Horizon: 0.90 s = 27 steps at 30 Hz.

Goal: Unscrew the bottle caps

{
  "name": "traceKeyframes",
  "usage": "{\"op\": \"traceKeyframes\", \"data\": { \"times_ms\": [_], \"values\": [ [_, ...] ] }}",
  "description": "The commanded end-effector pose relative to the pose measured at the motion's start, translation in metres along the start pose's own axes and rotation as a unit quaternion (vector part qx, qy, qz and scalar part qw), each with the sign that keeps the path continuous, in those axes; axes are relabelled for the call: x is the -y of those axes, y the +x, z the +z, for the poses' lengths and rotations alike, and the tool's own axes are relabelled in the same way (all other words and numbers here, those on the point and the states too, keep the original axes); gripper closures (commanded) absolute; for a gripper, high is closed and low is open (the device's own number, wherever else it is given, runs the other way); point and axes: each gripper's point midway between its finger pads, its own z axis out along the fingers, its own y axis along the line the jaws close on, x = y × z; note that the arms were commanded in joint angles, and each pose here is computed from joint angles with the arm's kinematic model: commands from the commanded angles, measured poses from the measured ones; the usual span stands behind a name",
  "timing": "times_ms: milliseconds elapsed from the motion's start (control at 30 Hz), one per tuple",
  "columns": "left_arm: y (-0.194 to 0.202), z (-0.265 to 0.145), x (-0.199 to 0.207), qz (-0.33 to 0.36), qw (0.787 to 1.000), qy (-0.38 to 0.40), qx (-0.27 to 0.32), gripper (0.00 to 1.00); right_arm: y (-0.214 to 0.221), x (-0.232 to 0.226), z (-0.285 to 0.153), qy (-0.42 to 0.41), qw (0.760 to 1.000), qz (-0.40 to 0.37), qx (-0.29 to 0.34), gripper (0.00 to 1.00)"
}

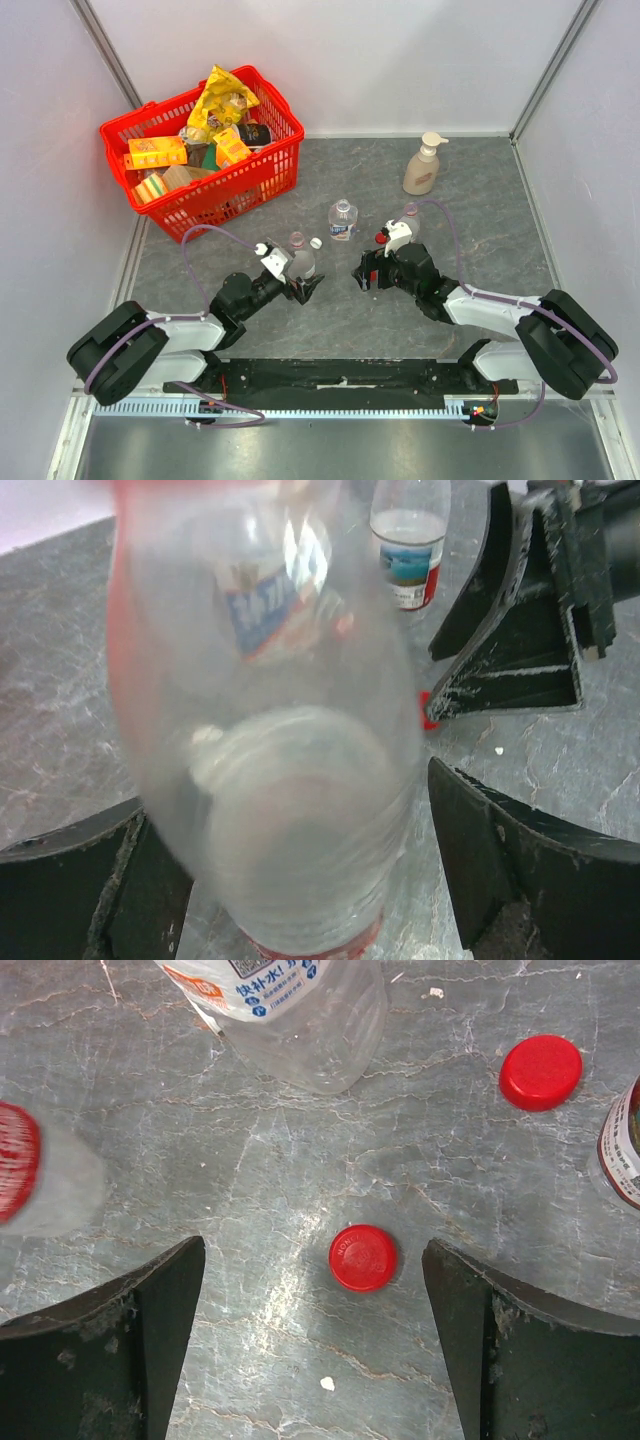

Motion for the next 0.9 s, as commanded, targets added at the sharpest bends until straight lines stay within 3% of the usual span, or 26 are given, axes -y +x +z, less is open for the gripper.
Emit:
{"op": "traceKeyframes", "data": {
  "times_ms": [0, 533, 700, 867],
  "values": [
    [-0.001, 0.003, 0.002, -0.019, 1.000, 0.001, 0.013, 0.07, -0.031, -0.012, -0.004, -0.022, 0.999, -0.006, 0.047, 0.04],
    [-0.019, 0.000, 0.000, -0.001, 1.000, -0.001, 0.020, 0.07, -0.040, -0.016, -0.010, -0.030, 0.998, -0.011, 0.060, 0.03],
    [-0.036, -0.001, -0.002, -0.010, 1.000, -0.010, 0.015, 0.06, -0.046, -0.020, -0.015, -0.039, 0.997, -0.013, 0.069, 0.02],
    [-0.068, -0.008, -0.007, -0.011, 0.999, -0.026, 0.046, 0.05, -0.055, -0.023, -0.021, -0.043, 0.996, -0.013, 0.079, 0.02]
  ]
}}
